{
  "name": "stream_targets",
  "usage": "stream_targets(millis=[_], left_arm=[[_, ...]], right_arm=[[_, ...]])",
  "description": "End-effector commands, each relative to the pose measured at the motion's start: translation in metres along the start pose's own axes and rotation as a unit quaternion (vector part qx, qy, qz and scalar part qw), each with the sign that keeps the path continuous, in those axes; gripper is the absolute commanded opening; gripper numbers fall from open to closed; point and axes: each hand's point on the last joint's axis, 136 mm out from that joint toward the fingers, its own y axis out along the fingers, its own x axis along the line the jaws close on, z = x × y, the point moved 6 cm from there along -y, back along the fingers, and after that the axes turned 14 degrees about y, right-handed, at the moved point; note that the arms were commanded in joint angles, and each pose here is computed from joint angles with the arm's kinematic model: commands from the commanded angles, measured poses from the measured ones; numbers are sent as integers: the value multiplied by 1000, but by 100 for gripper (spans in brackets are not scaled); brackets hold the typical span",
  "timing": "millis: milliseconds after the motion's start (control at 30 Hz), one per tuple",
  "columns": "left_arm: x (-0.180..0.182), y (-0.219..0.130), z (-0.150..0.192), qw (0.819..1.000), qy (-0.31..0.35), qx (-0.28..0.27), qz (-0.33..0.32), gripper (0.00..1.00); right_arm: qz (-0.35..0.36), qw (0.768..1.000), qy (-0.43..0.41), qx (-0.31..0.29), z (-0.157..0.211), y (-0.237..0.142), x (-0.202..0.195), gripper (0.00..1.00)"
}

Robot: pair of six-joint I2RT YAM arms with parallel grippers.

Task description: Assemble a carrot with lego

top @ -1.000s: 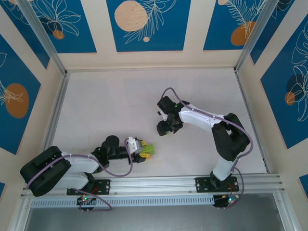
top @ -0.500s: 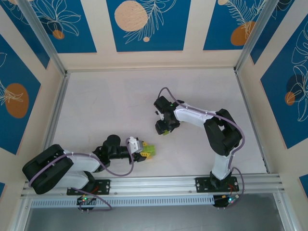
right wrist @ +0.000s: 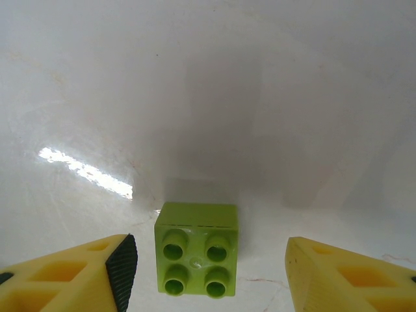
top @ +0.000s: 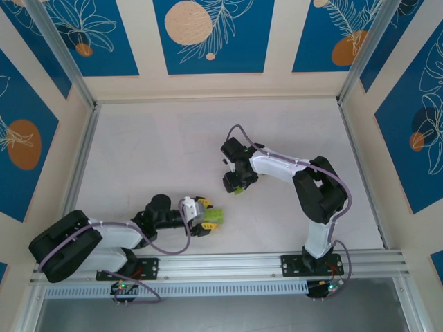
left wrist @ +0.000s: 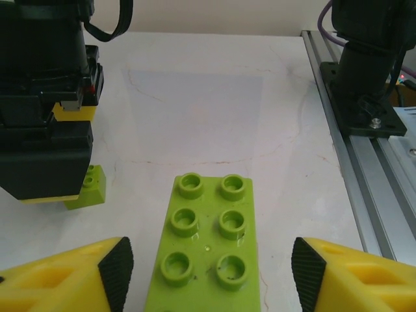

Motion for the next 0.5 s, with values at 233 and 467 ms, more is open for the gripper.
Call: stream_targets(millis=[233, 467], left_arm=[[2, -6, -4, 1000, 3, -22, -8, 63], [2, -7, -2, 1000, 0, -25, -9, 59]], right_arm=[[-4, 1000, 1, -3, 5, -8, 0, 63], [-15, 1000, 1, -2, 4, -7, 4, 63]])
